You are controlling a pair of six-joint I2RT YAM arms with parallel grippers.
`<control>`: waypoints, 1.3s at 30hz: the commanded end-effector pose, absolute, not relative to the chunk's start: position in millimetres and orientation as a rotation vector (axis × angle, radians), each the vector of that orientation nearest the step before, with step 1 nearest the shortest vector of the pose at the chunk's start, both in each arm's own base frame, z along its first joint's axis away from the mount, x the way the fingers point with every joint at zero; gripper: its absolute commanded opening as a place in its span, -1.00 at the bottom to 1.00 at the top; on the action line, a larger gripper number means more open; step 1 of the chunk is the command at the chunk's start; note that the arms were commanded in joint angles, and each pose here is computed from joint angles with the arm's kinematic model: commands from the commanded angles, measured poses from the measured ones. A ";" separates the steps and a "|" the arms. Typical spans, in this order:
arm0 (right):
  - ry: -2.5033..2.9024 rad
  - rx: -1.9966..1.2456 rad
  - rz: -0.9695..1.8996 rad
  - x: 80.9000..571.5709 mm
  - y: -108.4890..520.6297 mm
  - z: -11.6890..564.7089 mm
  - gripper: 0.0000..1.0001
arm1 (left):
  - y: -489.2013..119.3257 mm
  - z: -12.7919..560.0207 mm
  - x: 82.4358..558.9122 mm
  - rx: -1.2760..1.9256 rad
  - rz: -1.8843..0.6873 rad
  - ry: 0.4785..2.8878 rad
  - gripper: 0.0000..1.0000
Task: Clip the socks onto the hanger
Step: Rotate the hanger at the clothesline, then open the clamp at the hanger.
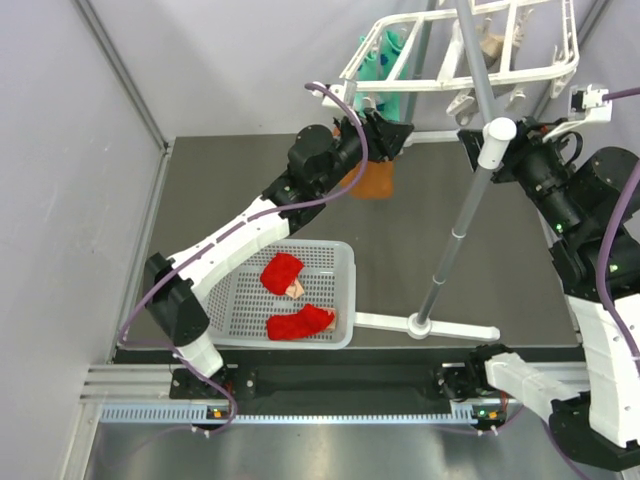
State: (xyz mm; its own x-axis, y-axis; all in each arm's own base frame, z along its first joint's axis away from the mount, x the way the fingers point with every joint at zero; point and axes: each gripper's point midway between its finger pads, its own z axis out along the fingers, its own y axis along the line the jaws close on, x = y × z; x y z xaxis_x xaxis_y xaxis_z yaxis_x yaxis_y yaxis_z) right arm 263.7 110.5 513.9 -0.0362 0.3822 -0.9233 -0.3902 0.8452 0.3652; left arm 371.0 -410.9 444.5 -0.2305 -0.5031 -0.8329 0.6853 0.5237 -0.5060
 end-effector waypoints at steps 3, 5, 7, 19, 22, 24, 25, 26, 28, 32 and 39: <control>1.449 -0.011 0.575 254.7 102.4 528.2 0.18 | -380.6 498.7 352.6 0.211 -1.031 1.289 0.09; 1.436 -0.014 0.583 252.9 103.1 535.1 0.19 | -379.9 503.9 345.9 0.235 -1.047 1.273 0.10; 1.441 -0.026 0.608 255.7 108.5 537.3 0.19 | -383.8 507.0 336.8 0.282 -1.084 1.258 0.11; 1.398 -0.048 0.725 266.7 128.5 560.7 0.19 | -398.0 549.8 265.4 0.476 -1.299 1.009 0.26; 1.389 -0.034 0.741 269.5 129.8 563.9 0.19 | -407.5 547.4 266.2 0.468 -1.266 0.992 0.29; 1.387 -0.023 0.739 272.4 129.2 564.5 0.19 | -416.5 541.0 271.6 0.459 -1.233 0.985 0.29; 1.386 -0.014 0.735 274.2 128.2 564.8 0.19 | -418.8 539.1 273.0 0.456 -1.223 0.978 0.31; 1.389 -0.011 0.732 276.2 128.2 564.1 0.19 | -425.0 537.8 273.5 0.451 -1.223 0.954 0.34; 1.388 -0.006 0.728 279.8 128.2 565.0 0.19 | -428.5 539.7 277.9 0.433 -1.214 0.940 0.36; 1.396 -0.004 0.729 285.1 129.8 563.9 0.19 | -443.8 529.1 296.1 0.396 -1.193 0.946 0.36; 1.399 -0.001 0.739 290.7 132.6 565.5 0.19 | -455.3 515.0 314.7 0.337 -1.162 0.919 0.36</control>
State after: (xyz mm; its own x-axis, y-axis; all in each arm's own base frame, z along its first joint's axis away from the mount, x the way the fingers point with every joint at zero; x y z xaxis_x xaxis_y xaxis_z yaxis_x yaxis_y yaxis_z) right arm 300.6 130.4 530.5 -0.0890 0.4300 -0.8984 -0.4138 0.8045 0.4260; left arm 319.5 -469.7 468.4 -0.0138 -0.5266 -0.8500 0.8843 0.3904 -0.2562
